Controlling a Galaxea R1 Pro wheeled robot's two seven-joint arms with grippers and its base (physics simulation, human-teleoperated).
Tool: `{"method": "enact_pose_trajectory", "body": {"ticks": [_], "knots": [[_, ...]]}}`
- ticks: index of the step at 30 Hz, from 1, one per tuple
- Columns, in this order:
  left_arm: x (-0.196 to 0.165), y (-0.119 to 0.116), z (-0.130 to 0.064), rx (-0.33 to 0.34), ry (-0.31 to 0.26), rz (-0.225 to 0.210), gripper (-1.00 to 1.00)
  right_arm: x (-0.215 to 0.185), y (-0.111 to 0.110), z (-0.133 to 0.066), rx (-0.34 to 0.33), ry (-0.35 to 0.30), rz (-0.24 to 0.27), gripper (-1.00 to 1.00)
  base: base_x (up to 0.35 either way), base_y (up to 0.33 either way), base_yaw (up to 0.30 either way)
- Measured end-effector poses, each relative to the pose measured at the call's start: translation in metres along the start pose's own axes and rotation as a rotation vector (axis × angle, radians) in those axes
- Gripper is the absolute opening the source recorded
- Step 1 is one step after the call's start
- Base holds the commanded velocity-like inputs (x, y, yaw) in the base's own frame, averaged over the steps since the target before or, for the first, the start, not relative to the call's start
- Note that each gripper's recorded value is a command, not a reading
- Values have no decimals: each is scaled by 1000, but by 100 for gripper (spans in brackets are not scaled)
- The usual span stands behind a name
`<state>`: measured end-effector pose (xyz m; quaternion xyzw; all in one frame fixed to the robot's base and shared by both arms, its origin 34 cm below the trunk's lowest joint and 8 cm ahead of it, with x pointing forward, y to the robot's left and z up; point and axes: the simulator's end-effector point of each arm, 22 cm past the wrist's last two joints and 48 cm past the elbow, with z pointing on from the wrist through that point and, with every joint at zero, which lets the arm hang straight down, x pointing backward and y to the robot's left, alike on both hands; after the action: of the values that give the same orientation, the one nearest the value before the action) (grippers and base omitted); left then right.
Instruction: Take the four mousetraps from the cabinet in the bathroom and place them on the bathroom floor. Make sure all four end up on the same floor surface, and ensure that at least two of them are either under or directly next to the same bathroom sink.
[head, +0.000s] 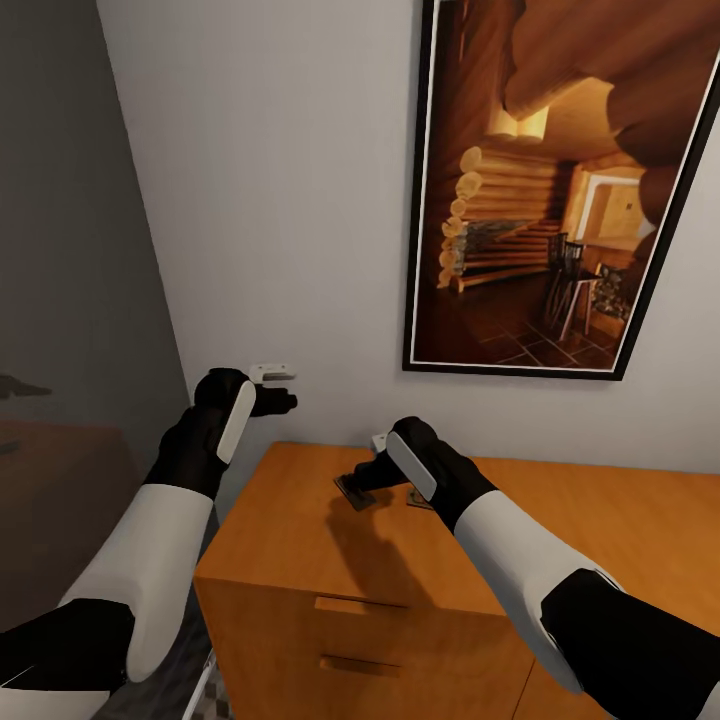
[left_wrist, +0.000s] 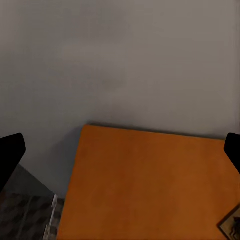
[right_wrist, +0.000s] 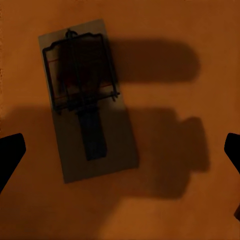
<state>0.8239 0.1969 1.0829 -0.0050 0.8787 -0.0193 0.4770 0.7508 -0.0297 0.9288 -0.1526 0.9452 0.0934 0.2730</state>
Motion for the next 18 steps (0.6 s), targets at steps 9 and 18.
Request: {"method": "enact_pose_trajectory", "body": {"ticks": [9, 18], "knots": [[0, 0, 0, 0, 0, 0, 100, -4, 3, -3, -5, -13, -5, 100, 0, 0, 0], [0, 0, 0, 1, 0, 0, 100, -25, 12, -19, -10, -77, -33, 100, 0, 0, 0]]}}
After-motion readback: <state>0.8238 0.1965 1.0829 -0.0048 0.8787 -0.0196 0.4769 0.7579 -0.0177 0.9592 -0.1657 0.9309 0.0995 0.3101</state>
